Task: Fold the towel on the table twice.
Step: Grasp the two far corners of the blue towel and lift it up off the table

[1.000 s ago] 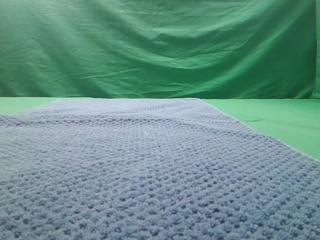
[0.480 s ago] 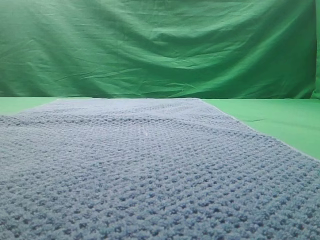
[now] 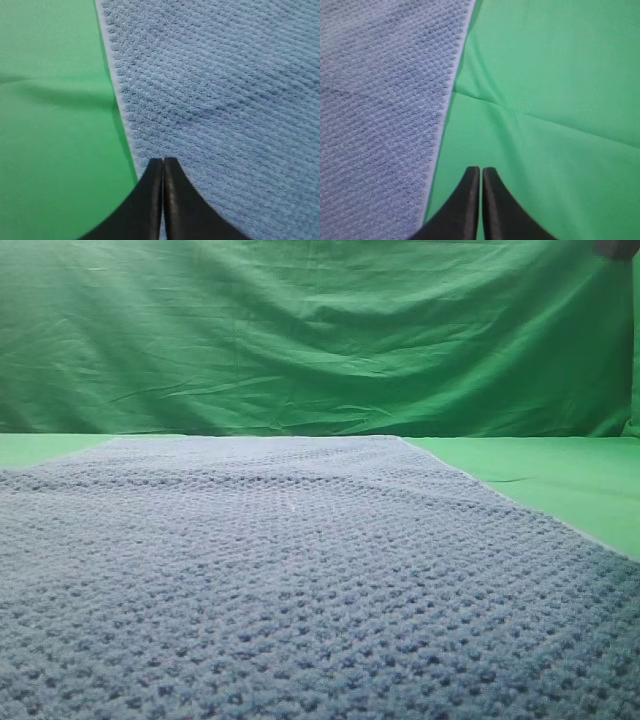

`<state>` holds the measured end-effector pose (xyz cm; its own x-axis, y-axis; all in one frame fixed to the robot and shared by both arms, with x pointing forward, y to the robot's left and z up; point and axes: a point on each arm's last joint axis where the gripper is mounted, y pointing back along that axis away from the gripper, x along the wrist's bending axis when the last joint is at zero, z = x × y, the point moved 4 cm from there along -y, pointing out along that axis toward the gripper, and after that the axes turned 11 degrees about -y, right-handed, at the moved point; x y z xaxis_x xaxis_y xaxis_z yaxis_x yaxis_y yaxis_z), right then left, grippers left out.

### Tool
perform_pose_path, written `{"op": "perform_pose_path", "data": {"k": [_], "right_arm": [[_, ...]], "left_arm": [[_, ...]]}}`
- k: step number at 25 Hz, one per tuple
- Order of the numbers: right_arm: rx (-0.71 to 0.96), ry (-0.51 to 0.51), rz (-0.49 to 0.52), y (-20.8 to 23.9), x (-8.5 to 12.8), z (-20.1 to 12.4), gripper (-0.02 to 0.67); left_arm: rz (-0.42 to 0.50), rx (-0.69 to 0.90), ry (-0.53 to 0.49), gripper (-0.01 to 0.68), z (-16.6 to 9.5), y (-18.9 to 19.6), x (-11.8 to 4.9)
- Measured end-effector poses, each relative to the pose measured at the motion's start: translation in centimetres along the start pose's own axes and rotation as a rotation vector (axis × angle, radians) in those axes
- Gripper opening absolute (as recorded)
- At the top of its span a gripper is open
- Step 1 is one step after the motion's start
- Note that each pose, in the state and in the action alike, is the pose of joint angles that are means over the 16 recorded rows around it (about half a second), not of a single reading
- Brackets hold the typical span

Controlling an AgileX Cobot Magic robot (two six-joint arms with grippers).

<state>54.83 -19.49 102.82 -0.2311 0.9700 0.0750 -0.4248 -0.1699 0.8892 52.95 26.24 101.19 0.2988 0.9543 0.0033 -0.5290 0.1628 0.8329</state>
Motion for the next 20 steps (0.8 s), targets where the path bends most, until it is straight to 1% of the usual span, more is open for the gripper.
{"op": "perform_pose_path", "data": {"k": [3, 7, 10, 12, 15, 20], "right_arm": [[0.055, -0.006, 0.001, -2.8, 0.2, 0.8, 0.0], [0.11, -0.003, 0.017, -6.1, 0.7, 1.6, 0.021], [0.14, 0.003, 0.035, -8.3, 1.2, 2.1, 0.067], [0.154, 0.007, 0.05, -9.6, 1.4, 2.4, 0.119], [0.17, 0.011, 0.078, -11.3, 1.8, 2.8, 0.226], [0.192, 0.021, 0.121, -13.3, 2.4, 3.0, 0.425]], "left_arm": [[0.005, 0.084, -0.016, 0.0, 0.6, -3.0, 0.8], [0.014, 0.163, -0.029, 0.0, 0.9, -6.4, 1.6], [0.02, 0.199, -0.034, 0.006, 1.0, -8.5, 2.1], [0.024, 0.214, -0.036, 0.028, 1.1, -9.5, 2.3], [0.031, 0.226, -0.026, 0.101, 1.1, -10.6, 2.6], [0.04, 0.226, 0.017, 0.296, 1.2, -11.4, 2.7]]}}
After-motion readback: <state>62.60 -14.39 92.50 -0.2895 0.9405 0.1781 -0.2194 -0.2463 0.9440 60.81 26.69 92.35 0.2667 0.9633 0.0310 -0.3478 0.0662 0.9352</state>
